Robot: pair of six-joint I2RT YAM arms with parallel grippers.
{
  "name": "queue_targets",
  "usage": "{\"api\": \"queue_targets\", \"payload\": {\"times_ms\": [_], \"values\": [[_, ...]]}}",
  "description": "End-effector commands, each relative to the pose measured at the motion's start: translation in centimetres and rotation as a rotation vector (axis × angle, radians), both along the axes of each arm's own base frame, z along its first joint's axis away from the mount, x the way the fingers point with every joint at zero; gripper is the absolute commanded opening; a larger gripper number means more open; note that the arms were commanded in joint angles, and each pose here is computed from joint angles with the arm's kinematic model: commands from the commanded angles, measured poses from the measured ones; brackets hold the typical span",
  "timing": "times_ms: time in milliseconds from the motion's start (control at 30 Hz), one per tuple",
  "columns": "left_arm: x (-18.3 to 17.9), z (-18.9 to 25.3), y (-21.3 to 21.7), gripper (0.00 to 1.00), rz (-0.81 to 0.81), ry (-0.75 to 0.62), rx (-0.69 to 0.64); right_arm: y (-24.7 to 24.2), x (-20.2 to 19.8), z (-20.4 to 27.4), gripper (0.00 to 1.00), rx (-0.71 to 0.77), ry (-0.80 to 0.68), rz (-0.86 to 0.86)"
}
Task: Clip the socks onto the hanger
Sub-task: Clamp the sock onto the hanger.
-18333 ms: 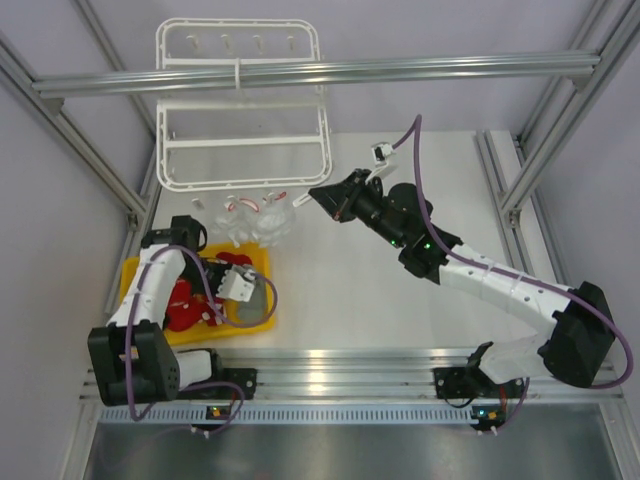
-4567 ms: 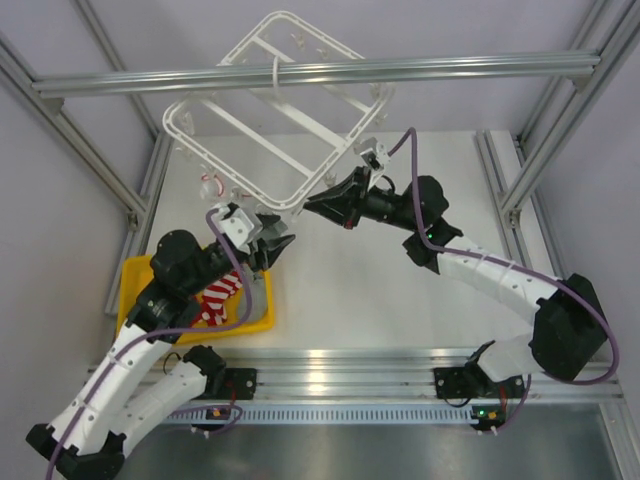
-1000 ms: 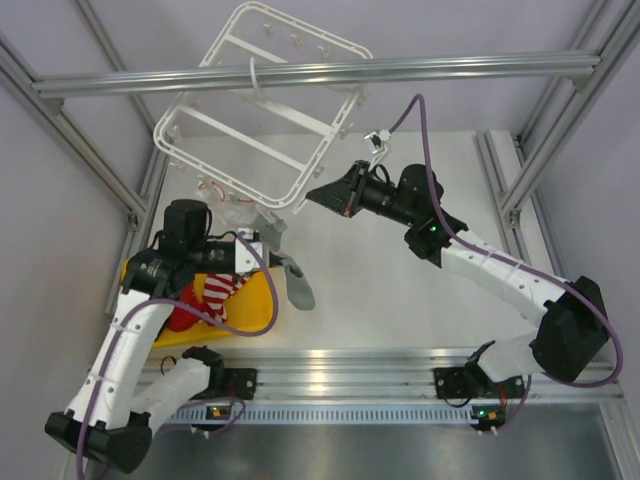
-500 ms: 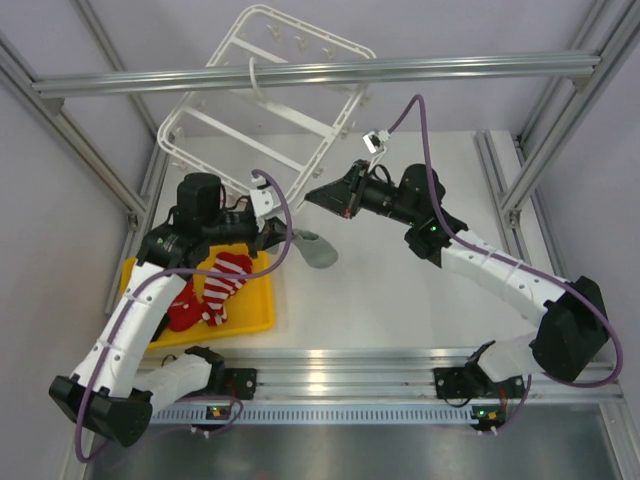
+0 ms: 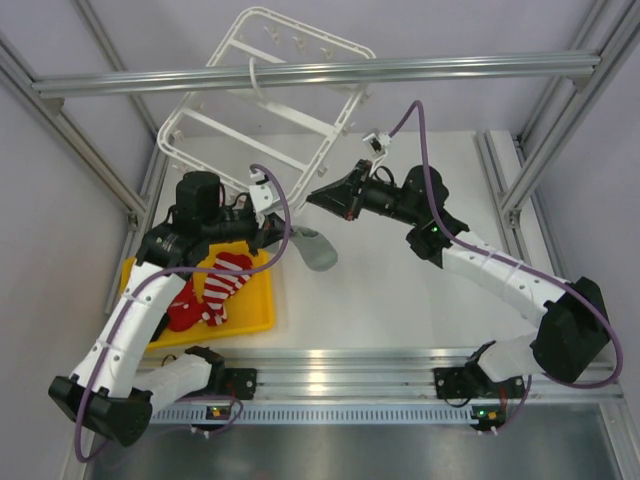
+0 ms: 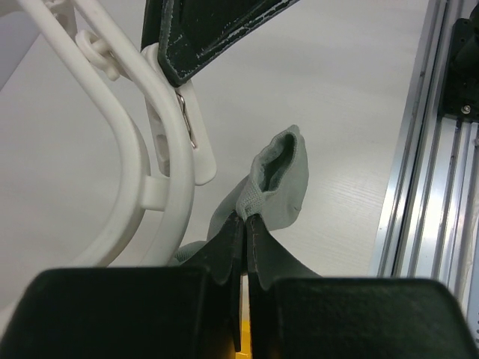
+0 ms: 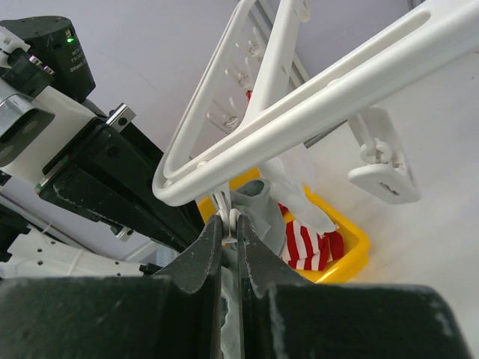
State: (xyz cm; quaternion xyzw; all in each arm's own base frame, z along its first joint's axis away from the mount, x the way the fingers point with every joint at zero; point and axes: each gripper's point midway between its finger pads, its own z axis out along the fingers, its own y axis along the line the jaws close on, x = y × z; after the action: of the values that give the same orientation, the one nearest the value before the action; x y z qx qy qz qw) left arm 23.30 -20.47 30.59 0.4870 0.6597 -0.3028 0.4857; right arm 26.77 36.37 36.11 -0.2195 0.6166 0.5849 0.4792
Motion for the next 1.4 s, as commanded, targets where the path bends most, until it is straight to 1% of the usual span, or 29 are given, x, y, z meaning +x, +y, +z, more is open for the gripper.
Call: {"api": "queue_targets", "payload": {"times_ms": [0,500,700,900,1200,1367], "values": [[0.4,2.0,0.0,0.0,0.019,-0.049,-0.02,-0.9,-0.6,2.2,0.0,0.027,-0.109,0.007],[2.1,2.4,0.6,0.0,0.103,-0.072,-0.012,-0.8,-1.3,1.7,0.0,0.009,-0.157,0.048],[2.2,3.3,0.6,0.0,0.121,-0.093,-0.045,-0.9,-1.3,1.0,0.0,-0.024,-0.198,0.046],[2.1,3.8,0.7,0.0,0.146,-0.103,-0.079,-0.8,-1.8,0.2,0.0,-0.047,-0.252,0.08],[1.4,4.2,0.5,0.0,0.111,-0.138,-0.101,-0.8,-1.6,0.0,0.0,-0.061,-0.283,0.073],[1.1,2.8,0.5,0.0,0.08,-0.111,-0.054,-0.9,-1.8,0.6,0.0,-0.037,-0.279,0.076]]}}
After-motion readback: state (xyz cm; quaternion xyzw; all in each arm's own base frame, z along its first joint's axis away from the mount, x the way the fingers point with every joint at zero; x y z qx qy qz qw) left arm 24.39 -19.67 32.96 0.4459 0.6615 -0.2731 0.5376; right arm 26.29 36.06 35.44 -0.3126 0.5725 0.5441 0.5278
